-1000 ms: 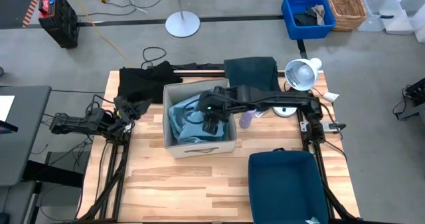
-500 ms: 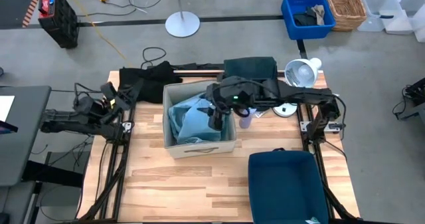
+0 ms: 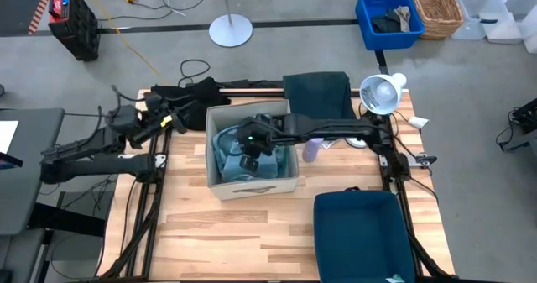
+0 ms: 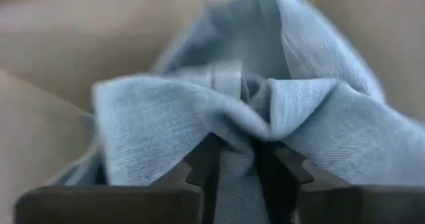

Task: Sort clothes
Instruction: Put the blue pants into the laundry organizer, then put the black shirt into the blue laundry bin

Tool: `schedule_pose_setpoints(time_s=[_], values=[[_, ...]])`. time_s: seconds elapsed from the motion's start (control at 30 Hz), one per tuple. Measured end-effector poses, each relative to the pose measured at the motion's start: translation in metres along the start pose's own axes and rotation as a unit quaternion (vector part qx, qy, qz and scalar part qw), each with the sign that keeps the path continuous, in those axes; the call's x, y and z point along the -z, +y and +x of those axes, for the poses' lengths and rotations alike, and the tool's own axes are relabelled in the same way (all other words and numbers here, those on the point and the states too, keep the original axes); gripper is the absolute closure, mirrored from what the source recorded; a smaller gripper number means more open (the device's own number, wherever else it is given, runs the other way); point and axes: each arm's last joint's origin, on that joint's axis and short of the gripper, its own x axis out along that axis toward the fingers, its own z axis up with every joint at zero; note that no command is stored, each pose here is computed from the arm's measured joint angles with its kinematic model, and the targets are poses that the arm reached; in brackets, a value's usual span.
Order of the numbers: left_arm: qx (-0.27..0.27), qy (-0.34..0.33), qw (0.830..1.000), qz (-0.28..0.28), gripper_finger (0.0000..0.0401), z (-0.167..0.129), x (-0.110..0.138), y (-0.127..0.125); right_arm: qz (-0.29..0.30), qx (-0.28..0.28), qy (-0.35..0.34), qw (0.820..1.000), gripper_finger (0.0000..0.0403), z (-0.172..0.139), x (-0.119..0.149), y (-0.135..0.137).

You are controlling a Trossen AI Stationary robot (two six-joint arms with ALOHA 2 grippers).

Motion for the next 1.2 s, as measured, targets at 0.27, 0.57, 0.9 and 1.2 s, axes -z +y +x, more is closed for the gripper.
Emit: schedule_pose_setpoints(time_s=[0.27, 0.57, 0.9, 1.2], values=[[-0.032, 0.057, 0.998, -0.018, 0.0179, 0.026, 0.006, 0.020, 0.028, -0.012, -0.011, 0.999, 0.0319, -0.004, -0.005, -0.008], [-0.132, 0.114, 0.983, -0.059, 0.0179, 0.070, 0.015, 0.066, 0.023, -0.013, -0.089, 0.996, 0.0210, -0.080, -0.024, -0.036], [-0.287, 0.220, 0.932, -0.010, 0.0179, 0.124, -0.004, 0.123, -0.031, -0.007, -0.147, 0.989, 0.0157, -0.138, -0.028, -0.050], [-0.354, 0.374, 0.856, 0.035, 0.0179, 0.177, -0.004, 0.163, -0.025, 0.006, -0.164, 0.986, 0.0174, -0.153, -0.030, -0.065]])
